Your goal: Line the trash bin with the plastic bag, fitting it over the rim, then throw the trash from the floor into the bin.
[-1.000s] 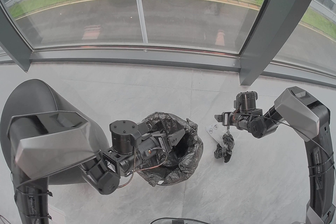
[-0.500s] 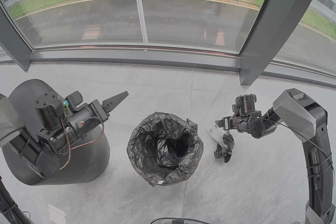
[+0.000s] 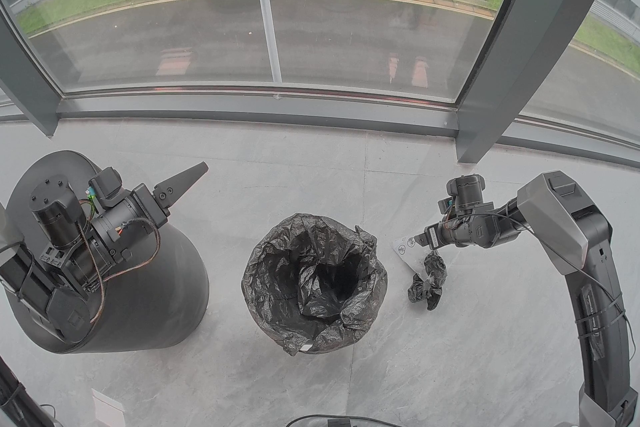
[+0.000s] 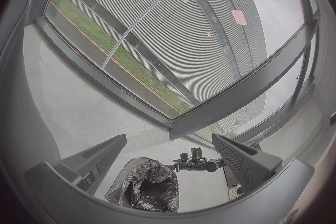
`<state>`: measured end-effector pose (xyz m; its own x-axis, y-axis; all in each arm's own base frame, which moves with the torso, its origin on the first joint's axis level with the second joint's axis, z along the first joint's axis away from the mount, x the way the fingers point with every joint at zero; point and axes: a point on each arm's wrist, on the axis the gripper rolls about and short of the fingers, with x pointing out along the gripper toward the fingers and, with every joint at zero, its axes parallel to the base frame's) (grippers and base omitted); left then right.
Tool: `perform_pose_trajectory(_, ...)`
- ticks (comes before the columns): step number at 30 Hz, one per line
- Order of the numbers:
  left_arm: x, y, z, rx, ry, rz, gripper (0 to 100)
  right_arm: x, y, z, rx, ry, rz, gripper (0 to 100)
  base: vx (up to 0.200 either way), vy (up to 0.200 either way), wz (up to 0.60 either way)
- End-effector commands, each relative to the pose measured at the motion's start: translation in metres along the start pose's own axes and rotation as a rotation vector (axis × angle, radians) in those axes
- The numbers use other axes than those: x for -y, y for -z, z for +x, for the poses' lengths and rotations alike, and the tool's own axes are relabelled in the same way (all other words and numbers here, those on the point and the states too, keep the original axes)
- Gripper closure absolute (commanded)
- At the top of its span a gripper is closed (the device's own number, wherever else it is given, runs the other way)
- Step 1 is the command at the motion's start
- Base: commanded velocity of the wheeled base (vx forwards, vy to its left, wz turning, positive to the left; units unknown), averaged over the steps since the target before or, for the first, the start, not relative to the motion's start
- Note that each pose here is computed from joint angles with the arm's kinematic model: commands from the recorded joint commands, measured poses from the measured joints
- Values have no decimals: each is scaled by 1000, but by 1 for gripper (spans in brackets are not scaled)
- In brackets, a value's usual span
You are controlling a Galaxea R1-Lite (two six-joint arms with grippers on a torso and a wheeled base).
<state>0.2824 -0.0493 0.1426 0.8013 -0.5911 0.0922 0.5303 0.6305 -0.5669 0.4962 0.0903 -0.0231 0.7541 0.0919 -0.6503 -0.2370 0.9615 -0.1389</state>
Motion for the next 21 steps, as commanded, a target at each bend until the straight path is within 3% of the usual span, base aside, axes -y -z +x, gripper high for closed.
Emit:
perform_pose_trajectory(1,-8,5,3,-14,-16,-12,0,-11,9,20,-25,-17,-14,0,0,0,0)
perform_pose_trajectory(10,-12,8,5,-24,-26,-19,0,-27,15,36,-29,-32,-27,0,0,0,0)
perform_pose_trajectory(21,-14,9,6,-28,-29,-22,0,-29,18,38,-37,-31,-28,0,0,0,0)
